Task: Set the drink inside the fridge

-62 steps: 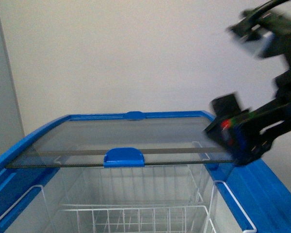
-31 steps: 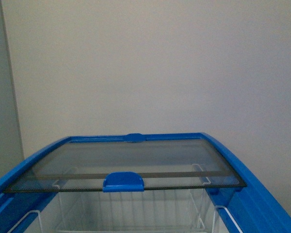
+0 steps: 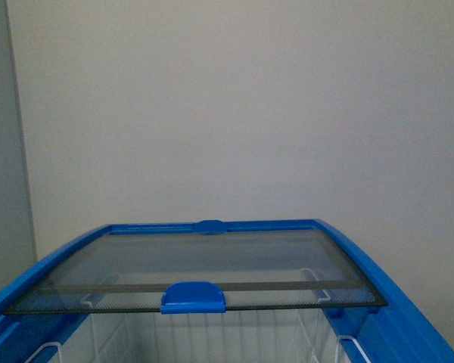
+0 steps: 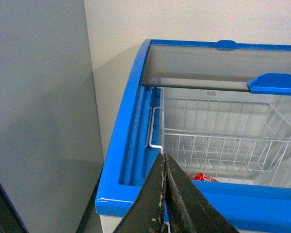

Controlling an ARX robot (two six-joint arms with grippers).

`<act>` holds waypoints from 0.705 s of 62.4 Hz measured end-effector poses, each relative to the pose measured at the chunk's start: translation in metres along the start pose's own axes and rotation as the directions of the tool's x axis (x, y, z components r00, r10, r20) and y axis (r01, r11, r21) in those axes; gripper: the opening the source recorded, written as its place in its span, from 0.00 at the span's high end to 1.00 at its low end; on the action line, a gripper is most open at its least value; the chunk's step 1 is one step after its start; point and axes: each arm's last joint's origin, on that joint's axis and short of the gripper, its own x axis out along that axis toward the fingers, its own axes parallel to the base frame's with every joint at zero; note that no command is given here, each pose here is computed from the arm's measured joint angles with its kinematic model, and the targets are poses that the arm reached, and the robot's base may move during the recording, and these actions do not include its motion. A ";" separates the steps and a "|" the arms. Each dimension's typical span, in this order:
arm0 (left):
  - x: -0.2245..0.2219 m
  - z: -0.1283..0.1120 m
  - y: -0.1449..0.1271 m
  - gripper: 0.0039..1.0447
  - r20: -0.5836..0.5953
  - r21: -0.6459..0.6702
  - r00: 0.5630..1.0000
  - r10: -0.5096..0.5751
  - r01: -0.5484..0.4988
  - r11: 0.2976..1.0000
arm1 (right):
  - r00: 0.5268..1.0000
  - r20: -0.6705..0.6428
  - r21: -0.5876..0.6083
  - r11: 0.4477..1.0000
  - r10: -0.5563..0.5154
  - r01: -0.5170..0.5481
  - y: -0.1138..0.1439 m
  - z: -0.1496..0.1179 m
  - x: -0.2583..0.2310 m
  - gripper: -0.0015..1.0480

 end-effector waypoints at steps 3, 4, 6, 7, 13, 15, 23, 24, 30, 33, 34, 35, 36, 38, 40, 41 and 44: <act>0.000 0.000 0.000 0.98 0.000 0.000 1.000 0.000 0.000 1.000 | 1.000 0.000 -0.001 1.000 0.001 -0.001 -0.005 -0.003 0.000 0.97; 0.000 0.000 0.000 0.98 0.000 0.000 1.000 0.000 0.000 1.000 | 1.000 0.002 -0.001 1.000 -0.002 0.002 -0.006 -0.003 0.000 0.97; 0.000 0.000 0.000 0.98 0.000 0.000 1.000 0.000 0.000 1.000 | 1.000 0.002 0.000 1.000 -0.024 0.024 -0.008 -0.004 0.000 0.97; 0.000 0.000 0.000 0.98 0.000 0.000 1.000 0.000 0.000 1.000 | 1.000 0.002 -0.001 1.000 -0.027 0.027 -0.008 -0.005 0.000 0.97; 0.000 0.000 0.000 0.98 0.000 0.000 1.000 0.000 0.000 1.000 | 1.000 -0.001 -0.001 1.000 -0.026 0.026 -0.009 -0.009 0.000 0.97; 0.000 0.000 0.000 0.98 0.000 0.000 1.000 0.000 0.000 1.000 | 1.000 -0.001 -0.001 1.000 -0.027 0.027 -0.009 -0.011 0.000 0.97; 0.000 0.000 0.000 0.98 0.000 0.000 1.000 0.000 0.000 1.000 | 1.000 -0.001 -0.001 1.000 -0.029 0.029 -0.009 -0.015 0.000 0.97; 0.000 0.000 0.000 0.98 0.000 0.000 1.000 0.000 0.000 1.000 | 1.000 -0.001 -0.001 1.000 -0.029 0.029 -0.009 -0.016 0.000 0.97; 0.000 0.000 0.000 0.98 0.000 0.000 1.000 0.000 0.000 1.000 | 1.000 0.002 -0.001 1.000 -0.029 0.029 -0.009 -0.018 0.000 0.97; 0.000 0.000 0.000 0.98 0.000 0.000 1.000 0.000 0.000 1.000 | 1.000 0.005 -0.001 1.000 -0.030 0.030 -0.009 -0.024 -0.001 0.97; 0.000 0.000 0.000 0.98 0.000 0.000 1.000 0.000 0.000 1.000 | 1.000 0.006 -0.001 1.000 -0.029 0.029 -0.009 -0.025 -0.001 0.97; 0.000 0.000 0.000 0.98 0.000 0.000 1.000 0.001 -0.001 1.000 | 1.000 0.007 -0.001 1.000 -0.028 0.028 -0.009 -0.025 -0.001 0.97; 0.000 0.000 0.000 0.98 0.000 0.000 1.000 -0.001 0.001 1.000 | 1.000 0.009 -0.001 1.000 -0.029 0.029 -0.009 -0.024 -0.001 0.97; 0.000 0.000 0.000 0.98 0.000 0.000 1.000 0.000 0.000 1.000 | 1.000 0.011 -0.001 1.000 -0.029 0.029 -0.009 -0.024 -0.001 0.97; 0.000 0.000 0.000 0.98 0.000 0.000 1.000 0.000 0.000 1.000 | 1.000 0.013 -0.001 1.000 -0.028 0.028 -0.009 -0.024 -0.001 0.97; 0.000 0.000 0.000 0.98 0.000 0.000 1.000 0.000 0.000 1.000 | 1.000 0.013 -0.001 1.000 -0.028 0.028 -0.009 -0.024 -0.001 0.97; 0.000 0.000 0.000 0.98 0.000 0.000 1.000 0.000 0.000 1.000 | 1.000 0.014 -0.001 1.000 -0.027 0.027 -0.009 -0.024 -0.001 0.97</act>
